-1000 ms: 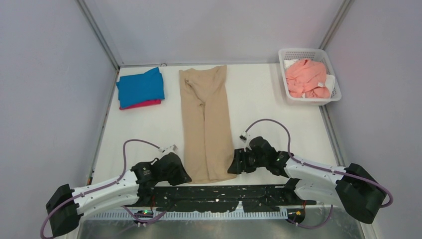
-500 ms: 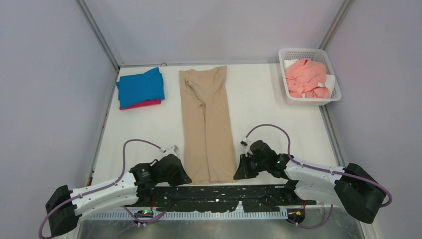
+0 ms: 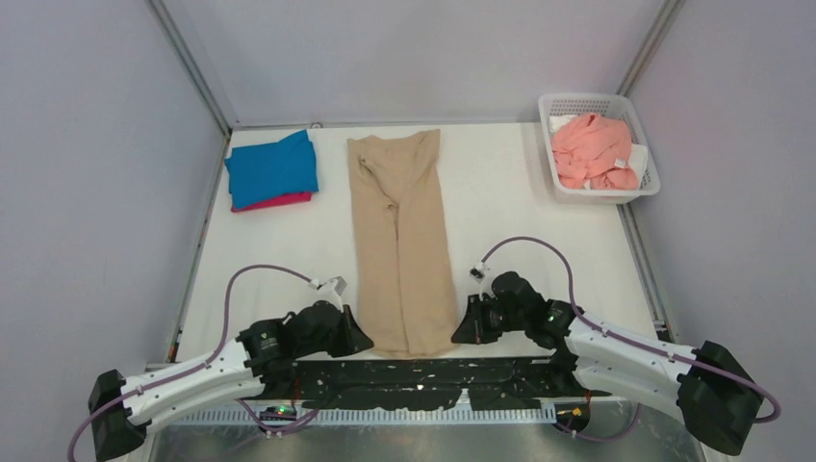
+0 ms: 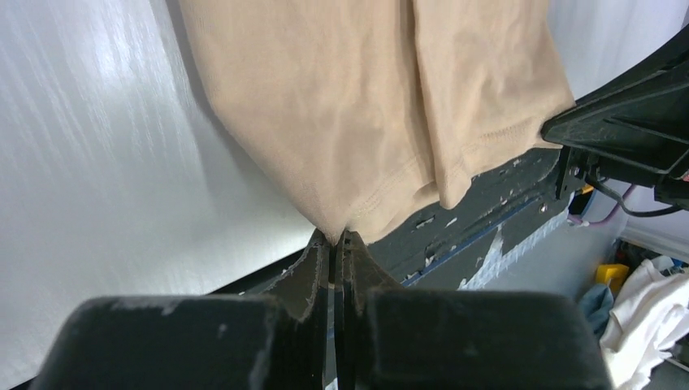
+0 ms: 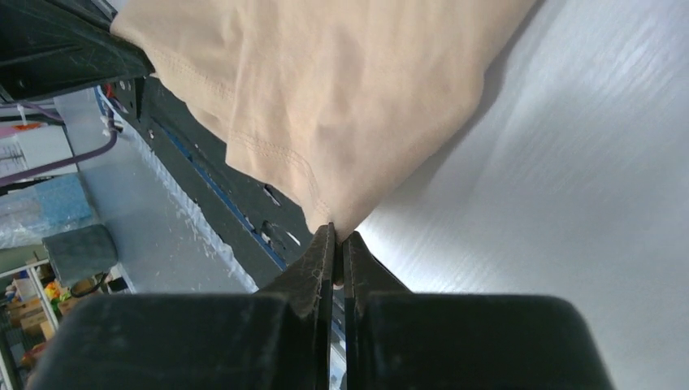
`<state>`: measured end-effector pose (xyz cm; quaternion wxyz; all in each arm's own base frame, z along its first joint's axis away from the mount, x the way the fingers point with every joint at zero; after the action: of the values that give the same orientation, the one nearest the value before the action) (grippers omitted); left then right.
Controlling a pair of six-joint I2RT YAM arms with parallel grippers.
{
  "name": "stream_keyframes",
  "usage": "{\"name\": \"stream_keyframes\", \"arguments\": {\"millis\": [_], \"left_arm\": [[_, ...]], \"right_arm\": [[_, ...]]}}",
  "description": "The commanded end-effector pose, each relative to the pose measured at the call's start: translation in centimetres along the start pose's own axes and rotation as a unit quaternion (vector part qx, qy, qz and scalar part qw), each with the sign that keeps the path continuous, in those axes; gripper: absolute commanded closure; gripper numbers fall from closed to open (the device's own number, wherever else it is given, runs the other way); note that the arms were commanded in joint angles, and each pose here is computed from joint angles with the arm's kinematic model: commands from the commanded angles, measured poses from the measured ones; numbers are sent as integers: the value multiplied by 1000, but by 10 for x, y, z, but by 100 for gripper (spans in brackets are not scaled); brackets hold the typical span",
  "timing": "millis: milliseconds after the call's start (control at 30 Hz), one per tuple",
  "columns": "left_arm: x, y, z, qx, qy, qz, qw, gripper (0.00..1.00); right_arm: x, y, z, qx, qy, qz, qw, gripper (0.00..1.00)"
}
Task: Fold and stack the t-shirts
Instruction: Grab the bottom of the folded rectangular tshirt with both arms, then fold the folded rectangular tshirt in 1/3 of the way
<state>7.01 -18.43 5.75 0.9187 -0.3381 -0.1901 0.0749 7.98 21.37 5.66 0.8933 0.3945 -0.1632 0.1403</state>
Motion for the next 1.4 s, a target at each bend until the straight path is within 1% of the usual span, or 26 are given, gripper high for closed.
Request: {"name": "stream_keyframes", "arguments": {"millis": [0,100,233,433,633,833,933,1000,1100,1367], "left_arm": [[34,-24,11,-11,-76,-23,997,100],[53,-31,19,10,-108,-35,993,100],[74,-36,23,26,-131,-47,990,100],[99,-35,13,32,-133,-40,990,100],[126,-40,10,48,-142,-52,987,100],[152,-45,4,54,-136,-46,988,100],[168,-43,2,68,-142,-38,987,100],[180,-42,1,75,-149,-30,985,100],[192,-50,-5,63,-140,-30,988,100],[242,-57,-17,71,-151,-30,986,100]], "right_arm": [[48,24,3,1,-66,43,997,95],[61,25,-1,-15,-74,51,996,95],[77,25,-6,-29,-83,52,995,95],[96,22,-8,-33,-91,42,994,95],[138,18,-2,-42,-143,25,989,95],[175,17,1,-42,-170,19,984,95],[190,15,1,-44,-176,16,983,95],[203,14,1,-48,-182,19,982,95],[227,19,2,-47,-196,29,979,95],[277,4,2,-62,-211,41,975,95]]}}
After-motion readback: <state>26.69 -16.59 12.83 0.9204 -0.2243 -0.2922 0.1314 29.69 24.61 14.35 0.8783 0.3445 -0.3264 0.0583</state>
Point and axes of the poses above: each gripper's point midway between its finger pads, its own z axis back along the fingers, its own y axis along the line the jaws close on, x = y × z, the point moved 2 cm from there along z, back along the fingers, and after that the axes turned 4 degrees about z, right-handed, at the moved point
